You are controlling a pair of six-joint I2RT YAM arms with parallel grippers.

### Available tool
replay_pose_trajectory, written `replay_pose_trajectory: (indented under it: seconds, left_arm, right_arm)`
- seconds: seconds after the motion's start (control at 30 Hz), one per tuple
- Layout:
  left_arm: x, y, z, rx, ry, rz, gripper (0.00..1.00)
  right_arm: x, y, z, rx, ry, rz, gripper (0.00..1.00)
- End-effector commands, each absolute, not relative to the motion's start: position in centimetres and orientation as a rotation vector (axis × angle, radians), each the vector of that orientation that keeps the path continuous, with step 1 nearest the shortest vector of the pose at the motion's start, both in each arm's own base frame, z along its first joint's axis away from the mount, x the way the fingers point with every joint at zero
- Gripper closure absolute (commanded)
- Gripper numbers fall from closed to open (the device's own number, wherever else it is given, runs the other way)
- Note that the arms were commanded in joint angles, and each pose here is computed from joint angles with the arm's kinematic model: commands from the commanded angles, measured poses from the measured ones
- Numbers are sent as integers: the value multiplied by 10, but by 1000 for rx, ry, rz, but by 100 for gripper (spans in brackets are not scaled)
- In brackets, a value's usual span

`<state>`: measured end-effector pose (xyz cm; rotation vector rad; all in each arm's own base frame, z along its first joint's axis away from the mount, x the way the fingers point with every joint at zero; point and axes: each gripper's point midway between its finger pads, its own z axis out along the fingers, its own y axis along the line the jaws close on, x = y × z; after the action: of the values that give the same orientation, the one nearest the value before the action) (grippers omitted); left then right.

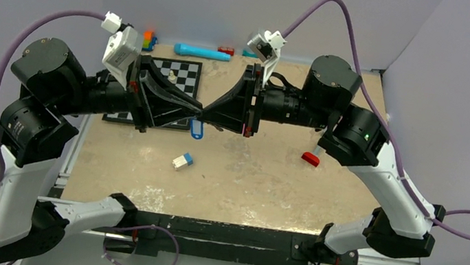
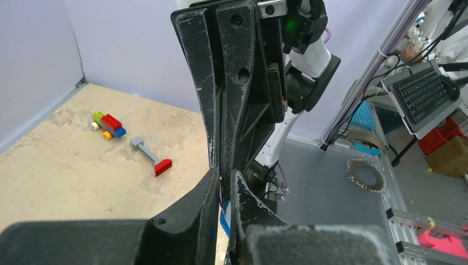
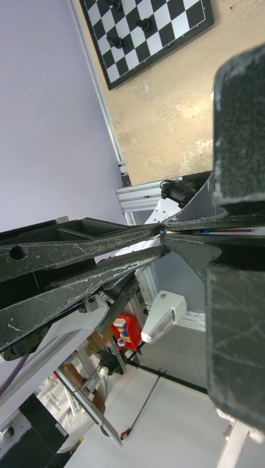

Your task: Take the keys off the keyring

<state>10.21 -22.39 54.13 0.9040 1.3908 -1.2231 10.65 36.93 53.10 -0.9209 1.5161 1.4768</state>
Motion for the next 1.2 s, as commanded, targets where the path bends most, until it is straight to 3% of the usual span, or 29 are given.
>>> replay_pose_trajectory:
  seconds: [0.0, 0.23, 1.17]
  left_arm:
    - [101, -224, 543, 857, 1381, -1255, 87]
    - [100, -227, 559, 725, 1250, -1385, 87]
    - [116, -205, 573, 374, 1053, -1472, 91]
  right_arm:
    - [97, 355, 572, -888, 1351, 1513, 100]
    - [94, 356, 581, -873, 1302, 1553, 100]
    - [97, 358, 597, -763, 1204, 1607, 100]
